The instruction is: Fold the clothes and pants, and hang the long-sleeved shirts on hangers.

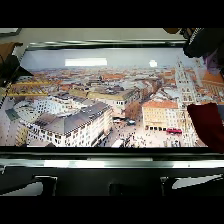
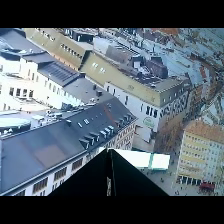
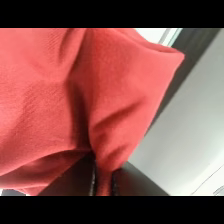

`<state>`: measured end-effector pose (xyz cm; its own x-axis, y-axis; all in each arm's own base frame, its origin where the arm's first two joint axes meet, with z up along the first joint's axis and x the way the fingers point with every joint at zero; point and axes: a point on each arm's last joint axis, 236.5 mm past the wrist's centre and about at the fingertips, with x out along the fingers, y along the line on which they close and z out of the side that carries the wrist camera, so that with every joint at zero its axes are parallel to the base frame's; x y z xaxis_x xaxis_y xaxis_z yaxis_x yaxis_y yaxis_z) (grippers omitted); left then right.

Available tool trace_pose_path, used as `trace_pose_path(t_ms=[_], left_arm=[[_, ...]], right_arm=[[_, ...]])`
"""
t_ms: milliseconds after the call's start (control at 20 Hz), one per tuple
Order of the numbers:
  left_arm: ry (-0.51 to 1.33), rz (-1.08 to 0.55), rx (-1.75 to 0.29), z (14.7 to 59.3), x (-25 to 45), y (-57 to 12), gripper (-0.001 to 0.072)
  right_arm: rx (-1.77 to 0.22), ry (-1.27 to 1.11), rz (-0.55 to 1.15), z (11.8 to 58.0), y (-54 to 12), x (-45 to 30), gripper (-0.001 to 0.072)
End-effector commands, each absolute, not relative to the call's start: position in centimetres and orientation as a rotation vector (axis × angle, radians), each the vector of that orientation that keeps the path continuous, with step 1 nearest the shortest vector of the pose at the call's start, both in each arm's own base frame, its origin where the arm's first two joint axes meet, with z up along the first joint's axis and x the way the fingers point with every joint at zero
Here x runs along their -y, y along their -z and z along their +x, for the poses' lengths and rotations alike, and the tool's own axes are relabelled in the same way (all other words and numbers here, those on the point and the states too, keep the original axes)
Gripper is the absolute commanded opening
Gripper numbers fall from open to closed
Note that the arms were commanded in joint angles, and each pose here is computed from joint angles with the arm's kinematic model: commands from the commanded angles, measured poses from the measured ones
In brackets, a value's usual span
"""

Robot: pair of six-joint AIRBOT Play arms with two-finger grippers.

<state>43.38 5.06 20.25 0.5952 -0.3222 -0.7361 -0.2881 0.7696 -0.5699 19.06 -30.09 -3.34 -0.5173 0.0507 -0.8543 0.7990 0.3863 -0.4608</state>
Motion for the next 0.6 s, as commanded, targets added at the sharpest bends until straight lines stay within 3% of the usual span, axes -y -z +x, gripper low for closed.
trace_pose_path(t_ms=[0,300,350,400,500,550], left_arm=[[0.022,-0.720,-0.956,43.40,-5.06,-20.23,0.0021],[0.022,-0.721,-0.956,43.39,-5.05,-20.23,0.0021],[0.022,-0.720,-0.956,43.40,-5.06,-20.23,0.0020],[0.022,-0.720,-0.956,43.39,-5.05,-20.23,0.0020],[0.022,-0.721,-0.956,43.39,-5.05,-20.23,0.0020],[0.022,-0.720,-0.956,43.39,-5.05,-20.23,0.0020]], right_arm=[[-1.899,1.232,0.700,17.72,2.19,30.13,0.0034],[-1.919,1.189,0.682,17.73,2.19,30.06,0.0037],[-1.924,1.183,0.674,17.68,2.16,30.10,0.0086],[-1.924,1.179,0.672,17.70,2.13,30.12,0.0187],[-1.914,1.185,0.669,17.67,1.81,30.19,0.0239],[-1.906,1.192,0.664,17.61,1.54,30.29,0.0322]])
